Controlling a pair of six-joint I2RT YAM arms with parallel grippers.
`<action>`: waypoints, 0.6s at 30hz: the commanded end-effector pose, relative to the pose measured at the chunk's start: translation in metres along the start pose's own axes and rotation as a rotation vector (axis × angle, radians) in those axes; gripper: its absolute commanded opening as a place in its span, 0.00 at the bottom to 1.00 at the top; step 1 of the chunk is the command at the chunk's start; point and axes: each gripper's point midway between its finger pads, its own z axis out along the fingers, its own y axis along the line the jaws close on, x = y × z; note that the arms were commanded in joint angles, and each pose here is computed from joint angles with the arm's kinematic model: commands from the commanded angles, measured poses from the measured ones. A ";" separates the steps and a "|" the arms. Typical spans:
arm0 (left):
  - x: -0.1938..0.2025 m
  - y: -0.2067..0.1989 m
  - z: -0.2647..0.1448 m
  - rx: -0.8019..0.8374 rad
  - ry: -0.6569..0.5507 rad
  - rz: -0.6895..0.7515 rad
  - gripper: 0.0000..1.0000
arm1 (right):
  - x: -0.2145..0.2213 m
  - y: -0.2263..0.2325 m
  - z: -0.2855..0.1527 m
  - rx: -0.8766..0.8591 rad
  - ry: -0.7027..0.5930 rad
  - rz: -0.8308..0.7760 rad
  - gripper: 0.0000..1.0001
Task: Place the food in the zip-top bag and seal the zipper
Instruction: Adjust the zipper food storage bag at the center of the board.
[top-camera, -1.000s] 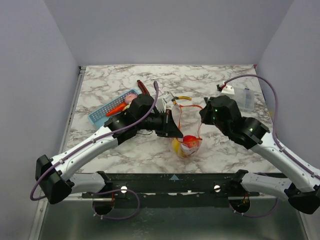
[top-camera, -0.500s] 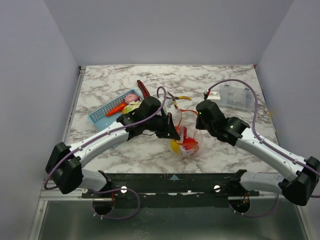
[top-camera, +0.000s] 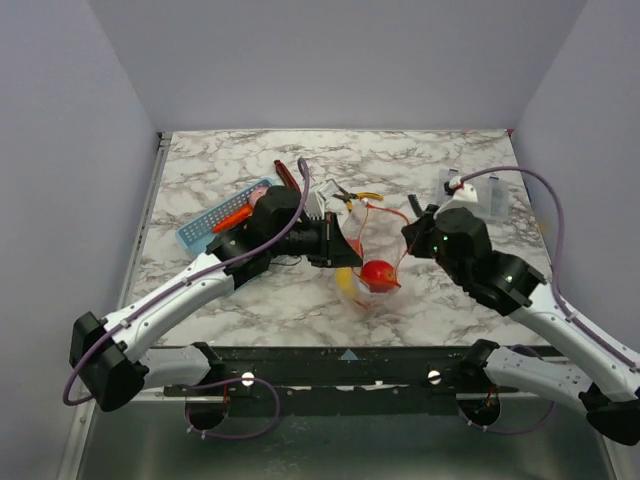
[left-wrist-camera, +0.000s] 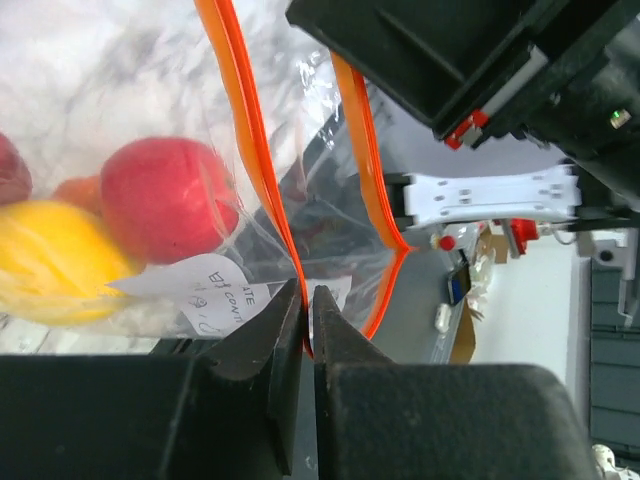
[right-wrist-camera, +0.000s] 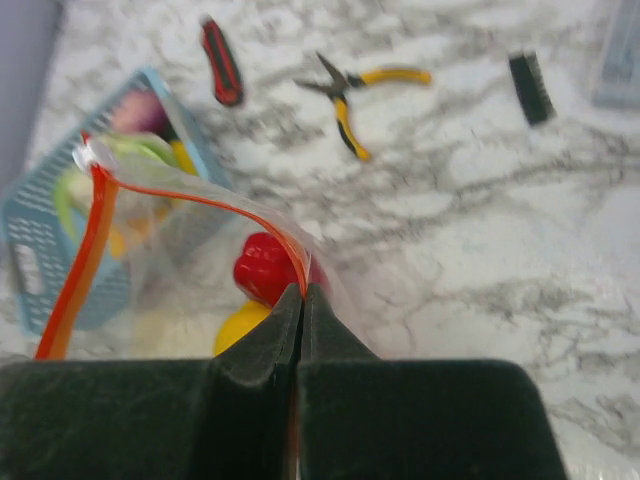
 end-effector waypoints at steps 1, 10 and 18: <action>0.040 0.069 0.025 -0.133 0.113 -0.112 0.08 | 0.077 -0.034 0.019 0.091 0.148 0.002 0.00; -0.003 0.009 0.023 0.016 0.050 -0.053 0.07 | 0.021 0.020 0.003 -0.073 0.131 -0.012 0.00; -0.007 0.007 0.034 0.056 0.039 -0.091 0.07 | 0.039 0.015 0.007 -0.090 0.121 0.050 0.00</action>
